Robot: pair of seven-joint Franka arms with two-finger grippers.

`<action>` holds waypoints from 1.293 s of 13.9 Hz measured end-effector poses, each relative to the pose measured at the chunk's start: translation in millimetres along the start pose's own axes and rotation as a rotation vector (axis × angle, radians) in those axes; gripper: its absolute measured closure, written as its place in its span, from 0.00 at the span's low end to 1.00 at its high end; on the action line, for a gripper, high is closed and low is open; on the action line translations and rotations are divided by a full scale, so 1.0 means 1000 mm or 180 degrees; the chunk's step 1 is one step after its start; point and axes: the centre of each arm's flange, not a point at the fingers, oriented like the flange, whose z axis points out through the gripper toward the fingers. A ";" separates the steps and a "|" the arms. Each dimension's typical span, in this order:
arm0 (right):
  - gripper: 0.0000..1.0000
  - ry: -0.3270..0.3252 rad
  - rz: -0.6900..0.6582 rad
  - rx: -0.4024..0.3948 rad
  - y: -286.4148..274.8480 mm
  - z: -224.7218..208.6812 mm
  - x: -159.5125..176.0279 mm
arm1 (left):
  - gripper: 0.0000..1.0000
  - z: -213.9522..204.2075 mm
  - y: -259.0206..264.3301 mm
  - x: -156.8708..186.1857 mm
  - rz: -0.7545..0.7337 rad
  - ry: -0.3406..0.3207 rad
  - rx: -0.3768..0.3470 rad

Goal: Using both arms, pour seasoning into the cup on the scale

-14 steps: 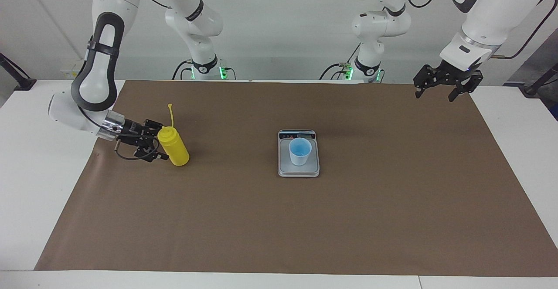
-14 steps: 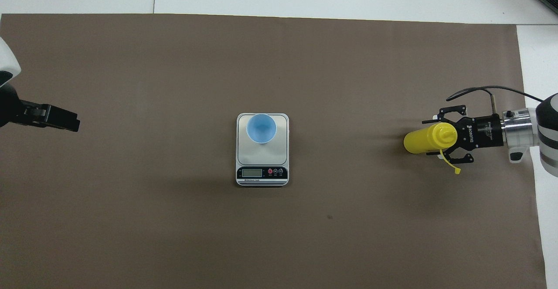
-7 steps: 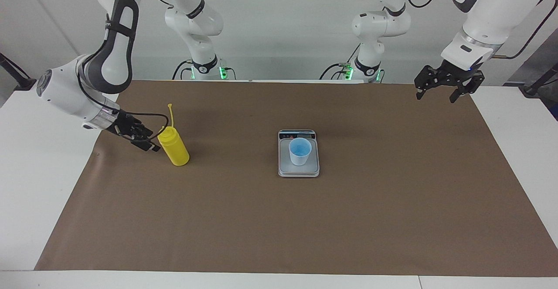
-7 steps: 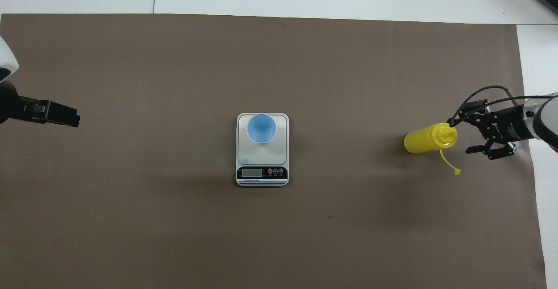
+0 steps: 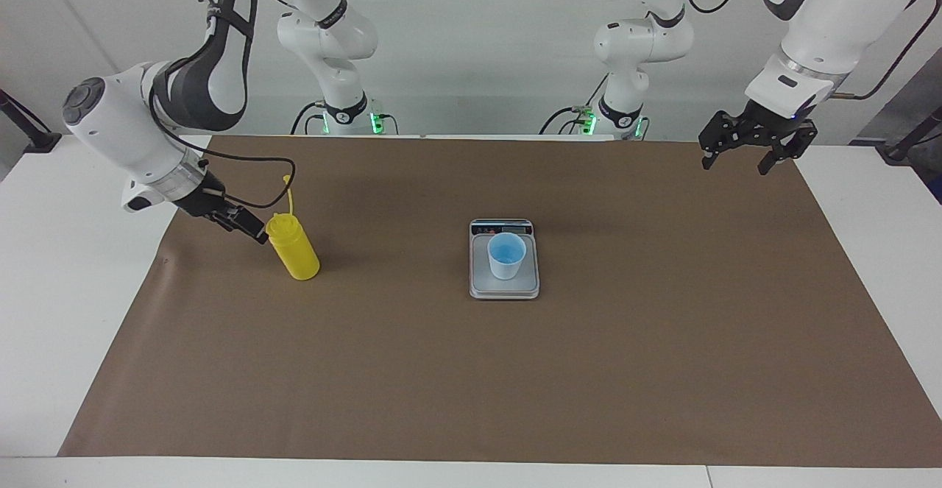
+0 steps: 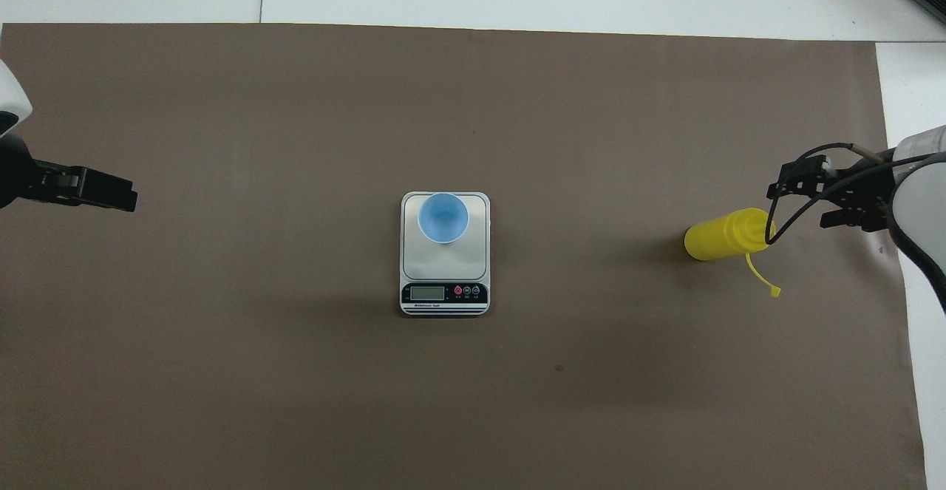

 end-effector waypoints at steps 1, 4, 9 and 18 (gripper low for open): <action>0.00 0.0068 -0.0120 -0.0074 -0.014 -0.009 -0.004 | 0.00 0.000 0.000 0.000 0.0002 -0.0006 0.0021; 0.00 0.0281 -0.0470 -0.0286 -0.055 -0.036 -0.020 | 0.00 0.000 0.000 0.000 0.0007 -0.0007 0.0045; 0.00 0.0594 -0.0644 -0.0321 -0.077 -0.089 -0.036 | 0.00 0.000 0.000 0.000 0.0006 -0.0006 0.0045; 0.00 0.0451 -0.0724 -0.0542 -0.092 -0.175 -0.079 | 0.00 0.000 0.000 0.000 0.0005 -0.0006 0.0045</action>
